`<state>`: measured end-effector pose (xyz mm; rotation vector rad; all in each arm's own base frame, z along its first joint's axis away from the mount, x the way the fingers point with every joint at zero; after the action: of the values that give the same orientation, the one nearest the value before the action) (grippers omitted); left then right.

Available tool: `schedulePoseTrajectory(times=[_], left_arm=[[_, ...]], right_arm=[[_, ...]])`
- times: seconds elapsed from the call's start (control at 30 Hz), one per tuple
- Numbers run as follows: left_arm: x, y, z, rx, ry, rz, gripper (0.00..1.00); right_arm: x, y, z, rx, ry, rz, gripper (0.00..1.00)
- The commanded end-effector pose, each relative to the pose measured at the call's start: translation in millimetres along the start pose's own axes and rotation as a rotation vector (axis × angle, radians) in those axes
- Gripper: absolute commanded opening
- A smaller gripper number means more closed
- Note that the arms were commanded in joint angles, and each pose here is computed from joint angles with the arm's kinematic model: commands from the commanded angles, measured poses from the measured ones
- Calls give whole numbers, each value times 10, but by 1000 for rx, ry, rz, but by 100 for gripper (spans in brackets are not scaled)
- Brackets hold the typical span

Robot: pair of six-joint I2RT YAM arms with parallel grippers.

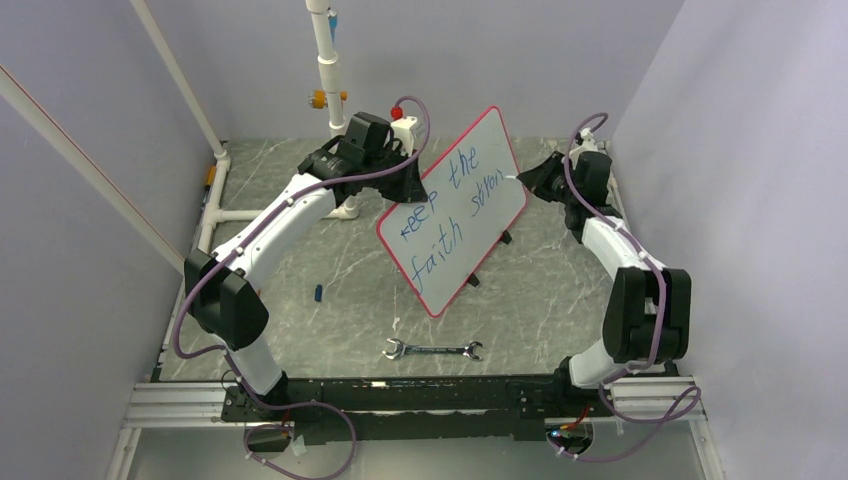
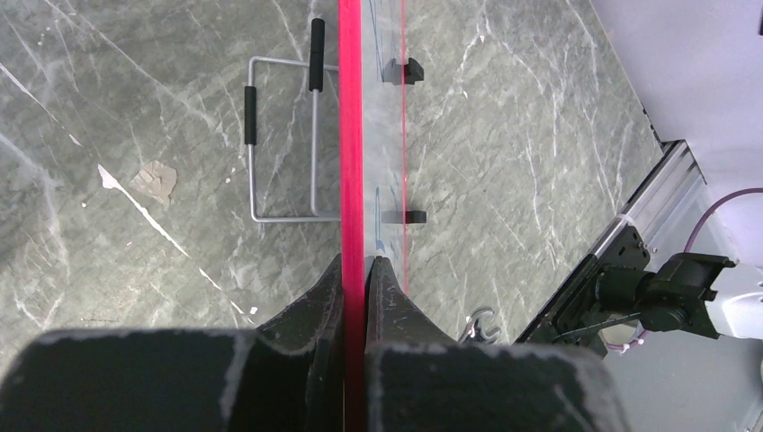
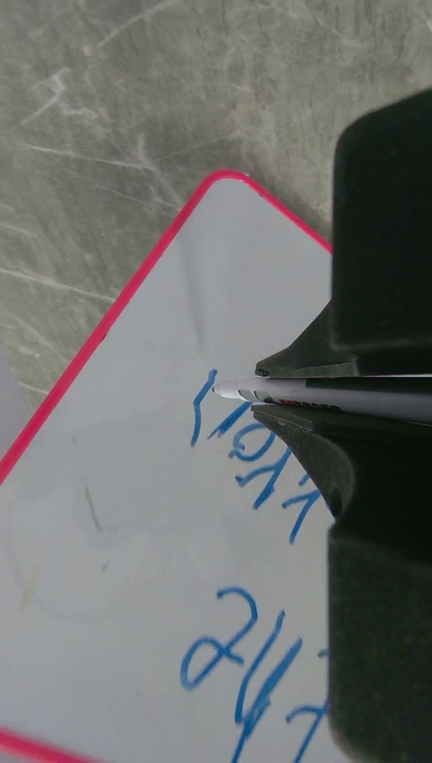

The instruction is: Write a sentence on the whiteboard

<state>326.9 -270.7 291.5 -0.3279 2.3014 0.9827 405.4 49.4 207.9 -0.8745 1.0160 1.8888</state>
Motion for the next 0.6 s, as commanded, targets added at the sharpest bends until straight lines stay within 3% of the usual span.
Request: schedulePoseTrajectory(times=[0.0,0.57], left_arm=[[136,-27,144,-91,-126,56,0],[145,-44,158,-91,-125,62,0]], right_arm=[[-261,206,99,27,63,-93,0],[-563,-51,14,-44,10,-140,0]])
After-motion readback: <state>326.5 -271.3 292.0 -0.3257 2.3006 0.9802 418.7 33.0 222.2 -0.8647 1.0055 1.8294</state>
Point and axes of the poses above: each gripper's point midway between its finger pads, its own y axis back along the fingers, its own z axis along the line the jaws close on, x = y × z, the point moved 6 cm from there along y, back along the fingers, and after that the axes turned 12 degrees about y, right-handed, at the moved point
